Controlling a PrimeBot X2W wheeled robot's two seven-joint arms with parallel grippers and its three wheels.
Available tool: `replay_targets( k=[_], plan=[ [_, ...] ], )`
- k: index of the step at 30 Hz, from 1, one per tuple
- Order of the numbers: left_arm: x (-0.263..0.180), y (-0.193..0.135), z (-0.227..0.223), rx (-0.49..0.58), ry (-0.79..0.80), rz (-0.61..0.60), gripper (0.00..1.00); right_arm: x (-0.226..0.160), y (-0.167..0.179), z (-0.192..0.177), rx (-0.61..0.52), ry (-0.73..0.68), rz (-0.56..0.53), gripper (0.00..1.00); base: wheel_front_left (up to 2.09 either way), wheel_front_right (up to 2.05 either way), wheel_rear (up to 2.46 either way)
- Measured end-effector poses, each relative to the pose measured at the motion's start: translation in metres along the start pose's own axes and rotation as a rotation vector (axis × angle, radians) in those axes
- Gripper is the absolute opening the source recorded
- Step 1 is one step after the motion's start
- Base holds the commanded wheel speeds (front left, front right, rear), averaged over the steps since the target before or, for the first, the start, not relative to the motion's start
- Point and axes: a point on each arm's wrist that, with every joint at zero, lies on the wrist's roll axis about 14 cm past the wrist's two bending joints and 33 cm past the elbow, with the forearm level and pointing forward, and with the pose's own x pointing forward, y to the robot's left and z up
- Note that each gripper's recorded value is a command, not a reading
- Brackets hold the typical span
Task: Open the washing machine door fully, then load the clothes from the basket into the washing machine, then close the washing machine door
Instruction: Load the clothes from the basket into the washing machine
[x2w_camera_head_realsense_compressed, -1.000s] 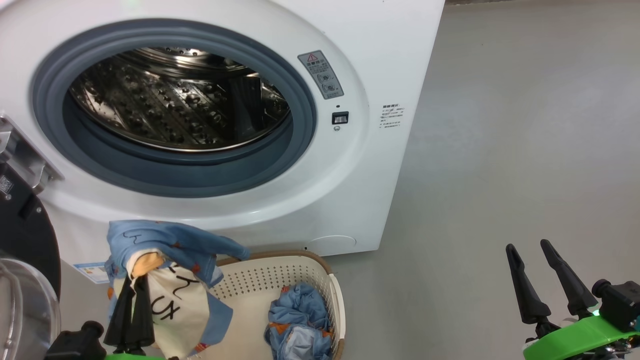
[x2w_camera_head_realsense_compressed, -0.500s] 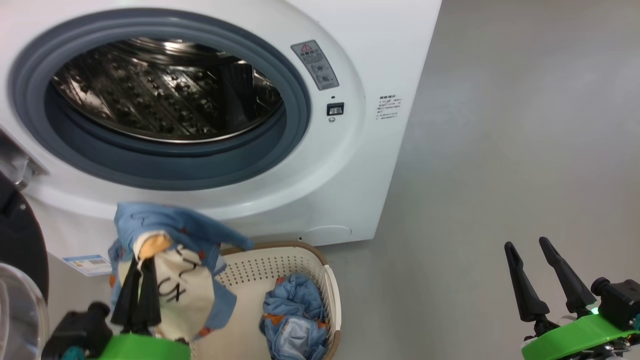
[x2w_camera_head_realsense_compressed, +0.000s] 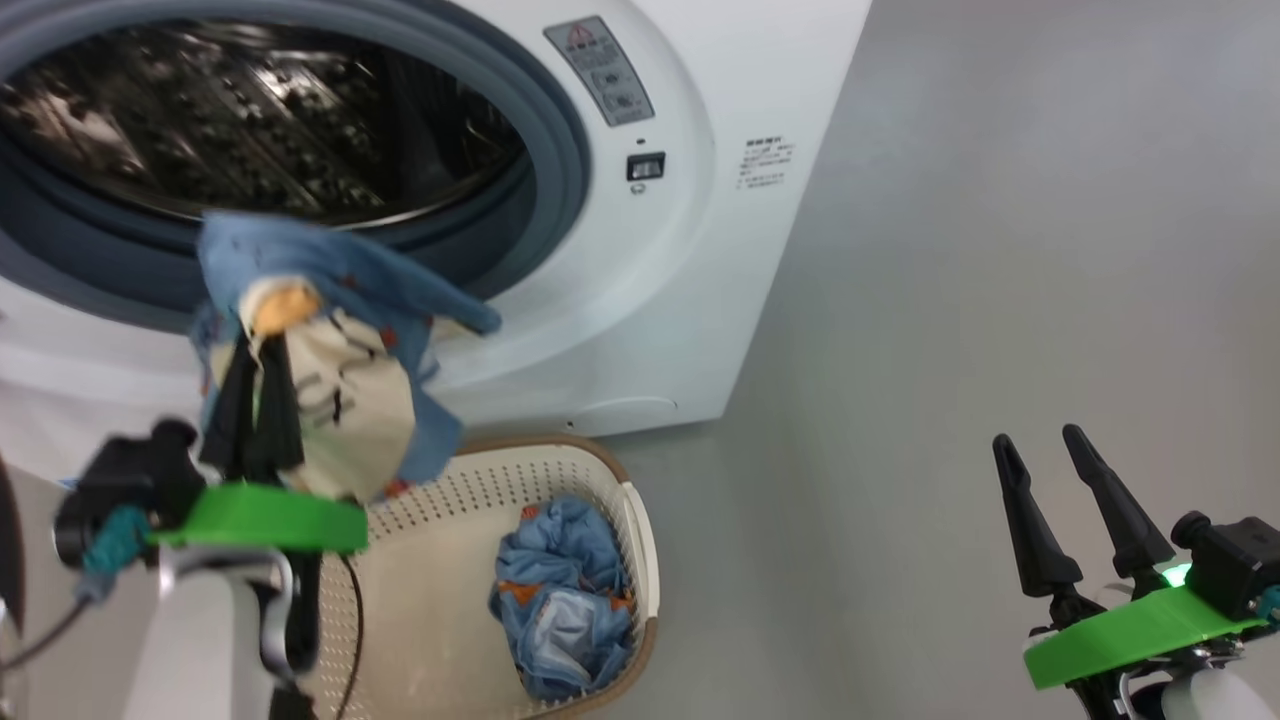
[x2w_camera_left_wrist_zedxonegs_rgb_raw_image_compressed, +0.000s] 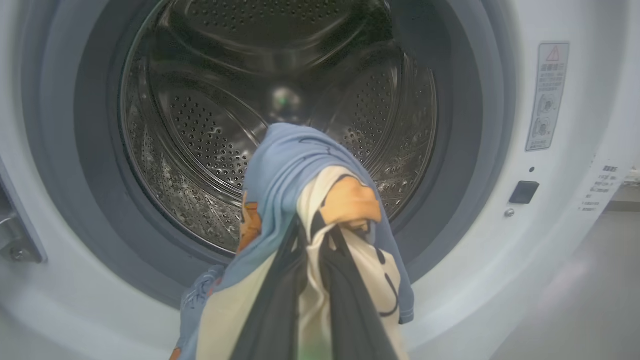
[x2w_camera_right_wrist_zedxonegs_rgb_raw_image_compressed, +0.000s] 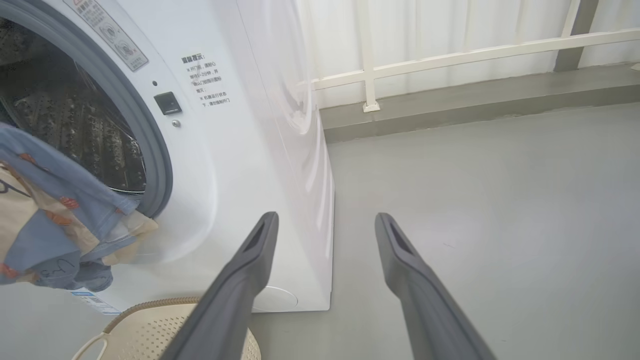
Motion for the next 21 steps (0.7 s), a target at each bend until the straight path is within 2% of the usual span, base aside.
replay_targets(
  k=[8, 21],
  plan=[
    [0.055, 0.004, -0.005, 0.03, 0.005, -0.016, 0.0, 0.016, -0.003, -0.009, 0.011, 0.02, -0.015, 1.0, 0.0, 0.0, 0.0],
    [0.128, 0.012, -0.047, 0.072, 0.124, -0.004, 0.0, 0.037, -0.011, -0.023, 0.015, 0.046, -0.046, 1.0, 0.0, 0.0, 0.0]
  ],
)
